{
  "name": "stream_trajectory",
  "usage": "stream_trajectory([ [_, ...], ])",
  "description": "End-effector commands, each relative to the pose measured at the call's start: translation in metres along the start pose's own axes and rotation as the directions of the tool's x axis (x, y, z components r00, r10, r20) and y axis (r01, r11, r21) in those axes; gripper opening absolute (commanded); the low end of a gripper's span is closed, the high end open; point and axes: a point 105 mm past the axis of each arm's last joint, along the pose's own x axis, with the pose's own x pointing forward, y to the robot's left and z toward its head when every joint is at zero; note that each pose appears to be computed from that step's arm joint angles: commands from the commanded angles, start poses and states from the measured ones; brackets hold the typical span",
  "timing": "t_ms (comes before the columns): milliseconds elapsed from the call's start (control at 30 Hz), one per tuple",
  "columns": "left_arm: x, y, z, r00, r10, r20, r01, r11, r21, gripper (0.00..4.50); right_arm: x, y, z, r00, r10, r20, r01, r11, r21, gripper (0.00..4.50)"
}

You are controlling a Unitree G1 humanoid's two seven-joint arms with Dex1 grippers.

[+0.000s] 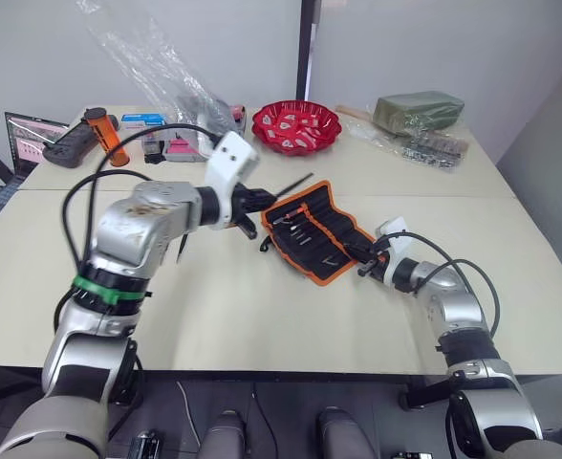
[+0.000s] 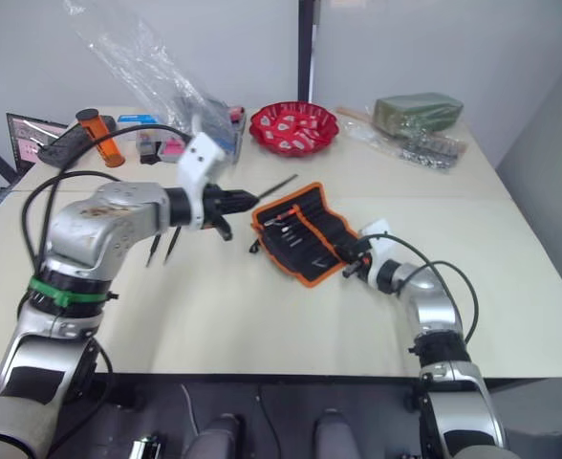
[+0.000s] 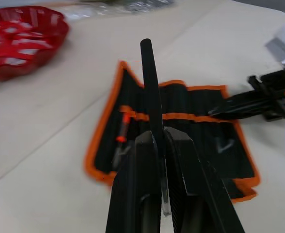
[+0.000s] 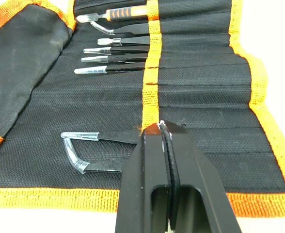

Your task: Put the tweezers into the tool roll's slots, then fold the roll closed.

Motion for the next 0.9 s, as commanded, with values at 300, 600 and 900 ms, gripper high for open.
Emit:
stream_trajectory([
  [300, 0.045, 0.001, -0.017, 0.976, -0.045, -0.215, 0.045, 0.999, -0.003, 0.03, -0.007, -0.003, -0.011, 0.999, -0.053, -0.011, 0.053, 0.998, 0.024, 0.00],
  [600, 0.048, -0.014, -0.036, 0.943, -0.107, -0.316, 0.118, 0.993, 0.015, 0.03, -0.001, 0.010, -0.011, 0.999, -0.039, 0.016, 0.038, 0.997, 0.065, 0.00],
  [900, 0.038, -0.018, -0.049, 0.928, -0.103, -0.358, 0.127, 0.991, 0.044, 0.03, 0.001, 0.012, -0.013, 1.000, -0.023, 0.002, 0.023, 0.997, 0.067, 0.00],
])
